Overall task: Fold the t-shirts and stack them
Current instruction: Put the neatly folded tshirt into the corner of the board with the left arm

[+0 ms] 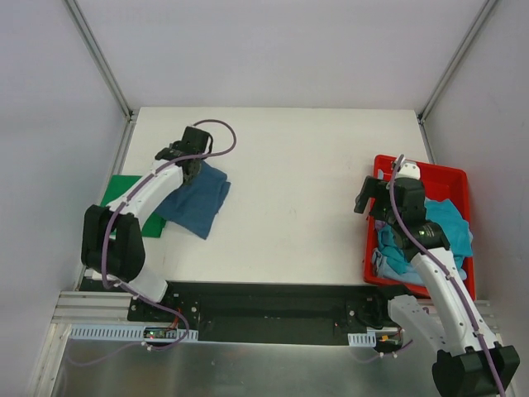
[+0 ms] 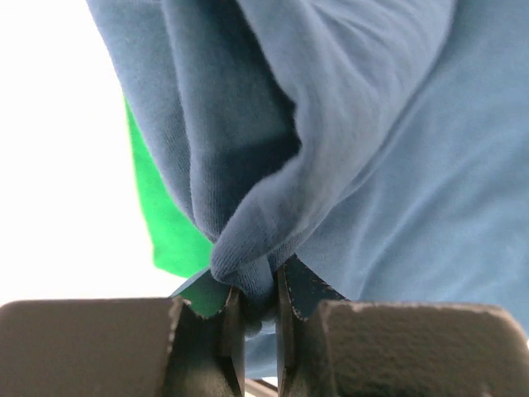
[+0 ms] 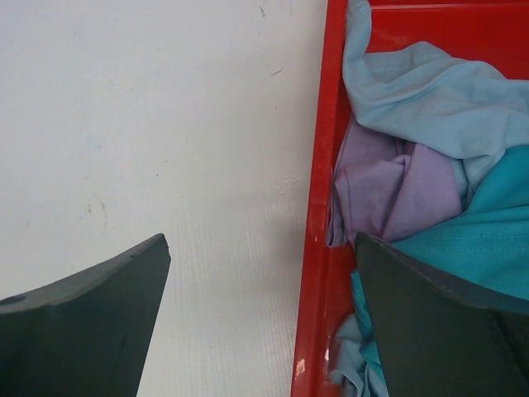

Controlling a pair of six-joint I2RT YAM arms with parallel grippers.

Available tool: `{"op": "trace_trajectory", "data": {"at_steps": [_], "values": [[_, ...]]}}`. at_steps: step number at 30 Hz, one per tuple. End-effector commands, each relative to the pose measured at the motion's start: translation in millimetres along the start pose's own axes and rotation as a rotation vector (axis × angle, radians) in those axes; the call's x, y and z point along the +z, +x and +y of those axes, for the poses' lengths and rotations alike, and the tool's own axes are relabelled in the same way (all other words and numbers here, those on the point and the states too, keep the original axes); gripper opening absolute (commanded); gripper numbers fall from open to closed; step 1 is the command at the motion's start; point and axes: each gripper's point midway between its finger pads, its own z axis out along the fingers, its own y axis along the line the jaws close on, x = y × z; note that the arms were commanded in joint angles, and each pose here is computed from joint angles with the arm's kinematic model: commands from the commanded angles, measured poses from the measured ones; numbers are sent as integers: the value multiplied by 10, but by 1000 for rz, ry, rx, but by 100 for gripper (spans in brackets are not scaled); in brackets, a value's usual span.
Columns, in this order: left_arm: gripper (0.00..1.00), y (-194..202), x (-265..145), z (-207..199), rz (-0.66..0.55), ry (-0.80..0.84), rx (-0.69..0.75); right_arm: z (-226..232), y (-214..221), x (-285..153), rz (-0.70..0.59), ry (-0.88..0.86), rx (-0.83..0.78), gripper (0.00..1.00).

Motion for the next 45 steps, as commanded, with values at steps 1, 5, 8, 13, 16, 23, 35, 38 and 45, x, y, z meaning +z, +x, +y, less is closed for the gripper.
{"op": "trace_trajectory", "data": {"at_steps": [1,5,8,13,16,23,35,38,45], "values": [[0,-27,-181,332,-67,-52,215,-158,-99,-12,-28,87,-8,96],[0,-59,-220,650,-74,-85,219,-225,-138,-32,-48,123,-4,96],[0,-168,-319,851,-123,-83,176,-251,-137,-28,-47,137,-4,96],[0,-235,-521,1021,-185,-100,180,-296,-112,-6,-29,165,-9,96],[0,-188,-588,1088,-196,-114,176,-295,-97,15,-15,167,-11,96],[0,-167,-711,1378,-179,-217,105,-296,-62,28,18,172,-18,96],[0,-6,-779,1687,-137,-253,51,-305,-43,35,22,177,-20,96],[0,52,-677,1555,-130,-196,47,-316,-33,49,31,184,-22,96],[0,-14,-539,1501,-94,-167,-18,-319,-18,59,37,186,-23,96]]}}
